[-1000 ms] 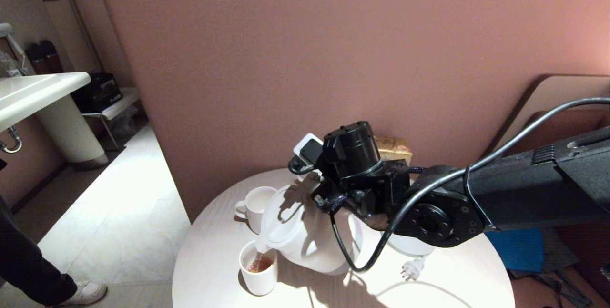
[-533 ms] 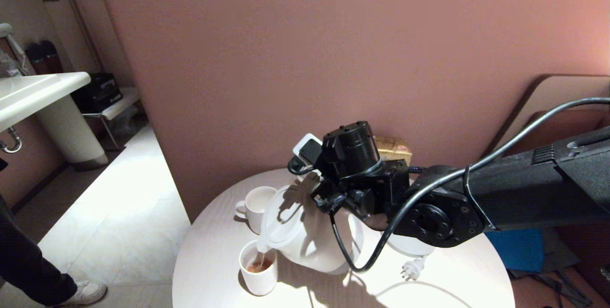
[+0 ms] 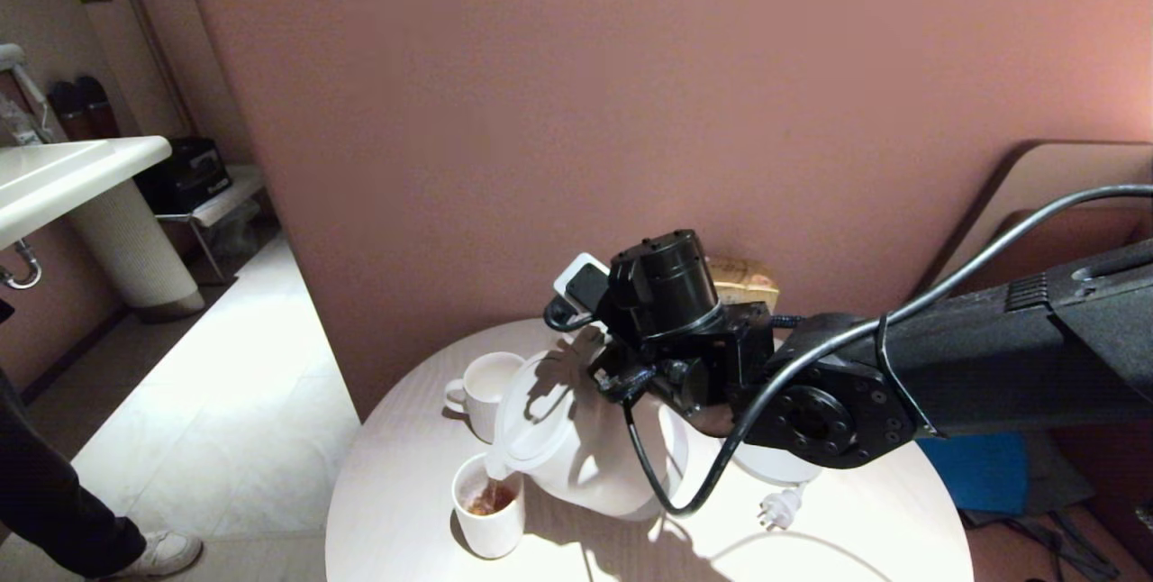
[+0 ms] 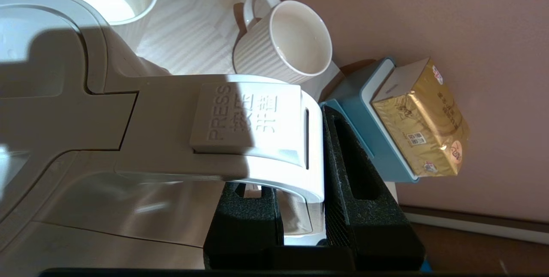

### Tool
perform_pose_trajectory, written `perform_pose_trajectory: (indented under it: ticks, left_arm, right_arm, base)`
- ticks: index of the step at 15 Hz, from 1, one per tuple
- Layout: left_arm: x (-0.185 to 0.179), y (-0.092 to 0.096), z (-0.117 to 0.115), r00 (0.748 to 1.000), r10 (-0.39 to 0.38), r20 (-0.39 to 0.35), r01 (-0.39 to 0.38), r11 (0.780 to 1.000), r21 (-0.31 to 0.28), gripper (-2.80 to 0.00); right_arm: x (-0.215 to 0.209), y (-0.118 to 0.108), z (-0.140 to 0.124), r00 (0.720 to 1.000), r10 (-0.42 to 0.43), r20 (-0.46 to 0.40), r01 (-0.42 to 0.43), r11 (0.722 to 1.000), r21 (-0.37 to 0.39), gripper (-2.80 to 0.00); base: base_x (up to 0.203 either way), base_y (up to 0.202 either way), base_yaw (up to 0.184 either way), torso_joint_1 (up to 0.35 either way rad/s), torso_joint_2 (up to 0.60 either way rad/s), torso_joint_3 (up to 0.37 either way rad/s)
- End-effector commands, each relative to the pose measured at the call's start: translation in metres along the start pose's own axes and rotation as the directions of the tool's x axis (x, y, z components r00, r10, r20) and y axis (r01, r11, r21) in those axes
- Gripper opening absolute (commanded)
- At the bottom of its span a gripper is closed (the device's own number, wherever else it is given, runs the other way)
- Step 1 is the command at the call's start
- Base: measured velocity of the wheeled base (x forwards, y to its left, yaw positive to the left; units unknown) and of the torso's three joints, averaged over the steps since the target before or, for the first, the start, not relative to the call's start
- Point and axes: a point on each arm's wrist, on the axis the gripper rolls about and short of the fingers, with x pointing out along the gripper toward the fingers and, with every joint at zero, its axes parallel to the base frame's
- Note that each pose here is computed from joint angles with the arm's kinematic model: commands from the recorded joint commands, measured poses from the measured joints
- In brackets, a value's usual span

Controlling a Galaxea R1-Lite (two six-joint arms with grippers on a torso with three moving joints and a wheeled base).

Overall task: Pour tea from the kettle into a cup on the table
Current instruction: Pour water into the cup

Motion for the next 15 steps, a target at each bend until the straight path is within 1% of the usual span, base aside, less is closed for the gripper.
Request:
perform_pose_trajectory:
  ticks: [1,15]
  left_arm:
    - [0.0002,0.0000,-0.0001,1.000,0.000,-0.002,0.000,1.000,0.000,-2.80]
    - [0.0002,0.0000,-0.0001,1.000,0.001,-0.002,-0.001,1.000,0.000,-2.80]
  right_arm:
    - [-0.0001,-0.0002,0.0002,1.000,-0.003,0.001,0.003,1.000,-0.002,-2.80]
    - [0.0010,0.0023,-0.0005,1.000,-0.005,-0.005,0.005,1.000,-0.014,-2.80]
  base:
    - [0.000,0.000,0.000,0.000,0.00,0.000]
    - [0.000,0.000,0.000,0.000,0.00,0.000]
